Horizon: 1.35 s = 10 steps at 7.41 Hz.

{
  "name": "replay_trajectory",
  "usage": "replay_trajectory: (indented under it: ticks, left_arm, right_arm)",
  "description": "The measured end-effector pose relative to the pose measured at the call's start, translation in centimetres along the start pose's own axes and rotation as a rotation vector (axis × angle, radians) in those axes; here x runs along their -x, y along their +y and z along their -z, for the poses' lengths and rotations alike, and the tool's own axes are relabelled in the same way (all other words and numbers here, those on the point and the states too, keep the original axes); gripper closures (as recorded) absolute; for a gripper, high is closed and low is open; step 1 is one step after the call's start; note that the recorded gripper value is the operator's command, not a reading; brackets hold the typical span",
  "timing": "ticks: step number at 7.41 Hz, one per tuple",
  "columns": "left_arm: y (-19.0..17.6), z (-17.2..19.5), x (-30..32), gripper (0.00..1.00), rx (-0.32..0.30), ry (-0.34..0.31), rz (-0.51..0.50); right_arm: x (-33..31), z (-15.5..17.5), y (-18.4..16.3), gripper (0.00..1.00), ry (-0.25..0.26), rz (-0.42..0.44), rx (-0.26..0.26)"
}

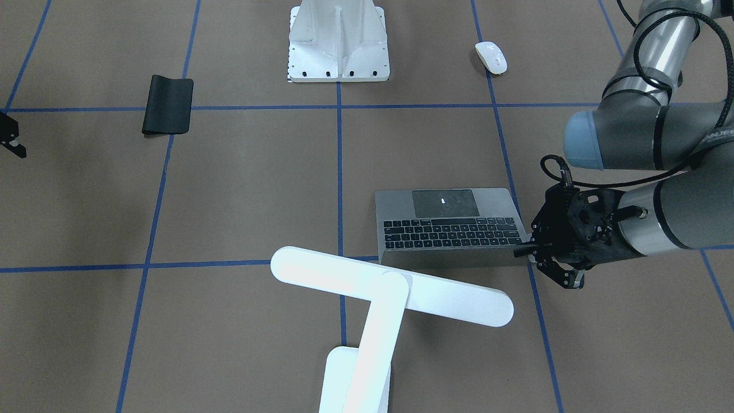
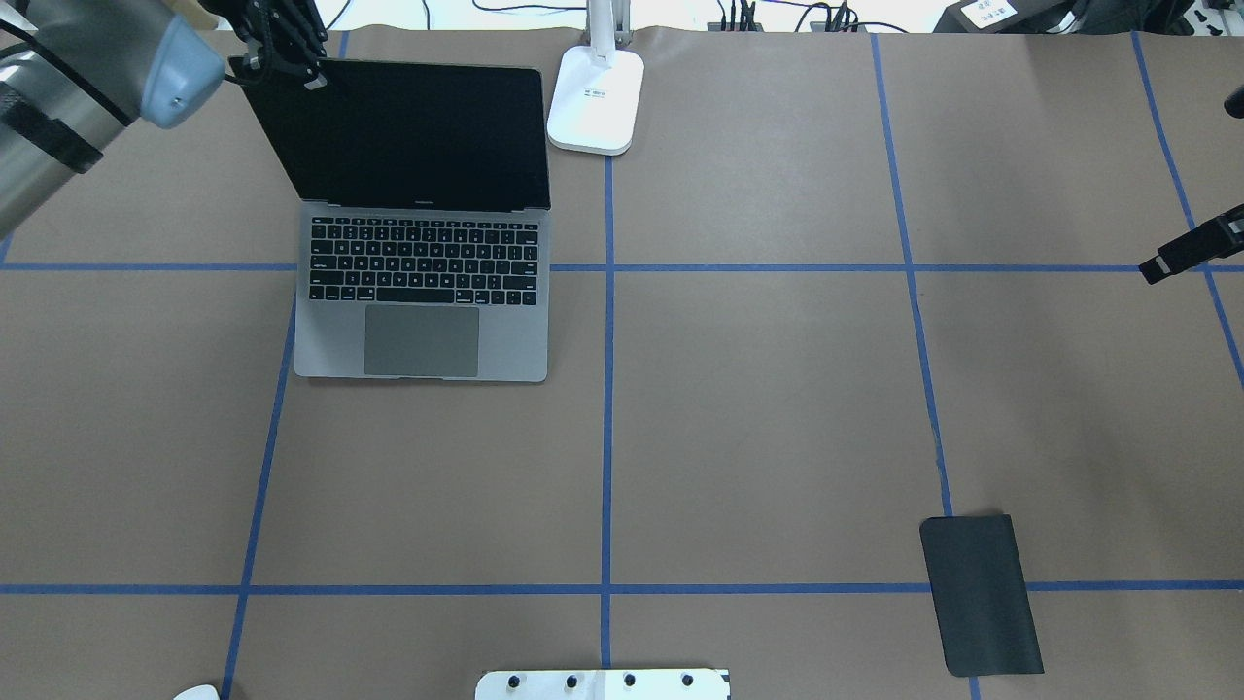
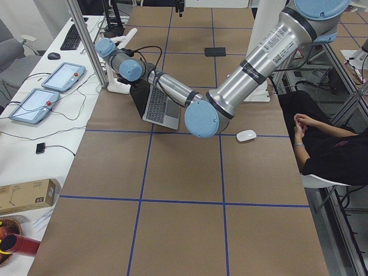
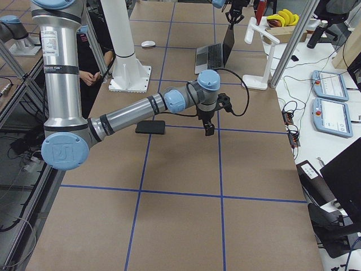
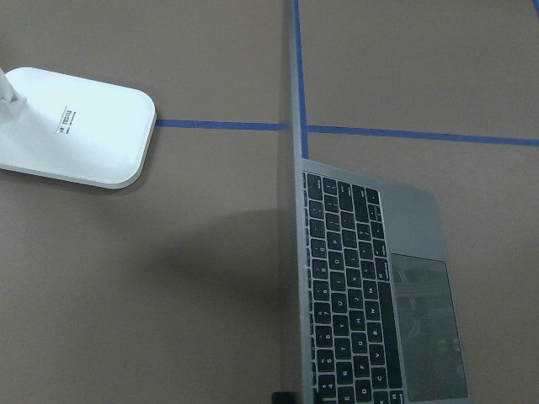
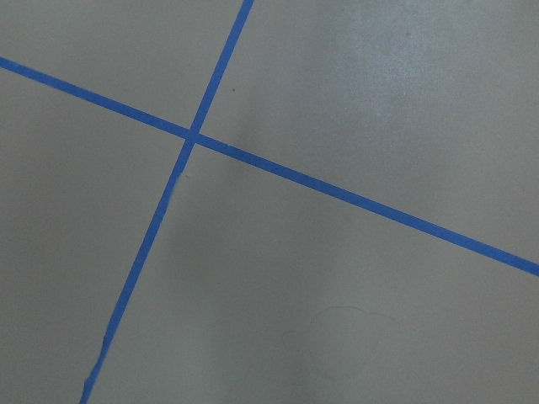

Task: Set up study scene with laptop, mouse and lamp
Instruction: 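Push the laptop farther toward the white lamp base with the left gripper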

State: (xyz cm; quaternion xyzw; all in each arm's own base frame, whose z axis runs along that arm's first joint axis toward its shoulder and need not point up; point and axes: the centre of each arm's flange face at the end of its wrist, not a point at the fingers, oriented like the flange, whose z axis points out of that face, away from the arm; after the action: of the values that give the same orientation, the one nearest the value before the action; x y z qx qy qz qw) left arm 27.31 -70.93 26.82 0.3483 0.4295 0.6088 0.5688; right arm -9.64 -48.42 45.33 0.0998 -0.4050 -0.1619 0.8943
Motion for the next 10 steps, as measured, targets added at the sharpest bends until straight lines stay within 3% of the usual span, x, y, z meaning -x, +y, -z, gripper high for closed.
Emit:
replay_trajectory:
  ticks: [3, 10]
  left_arm:
    - [0.4, -2.2, 1.2, 0.94, -0.002, 0.008, -0.009]
    - [0.5, -3.5, 1.4, 0.92, 0.014, -0.001, -0.025]
  right_arm:
    - [0.0, -0.2, -0.1, 0.0, 0.0, 0.01, -0.005]
    - [0.2, -0.6, -0.5, 0.0, 0.0, 0.022, -0.005]
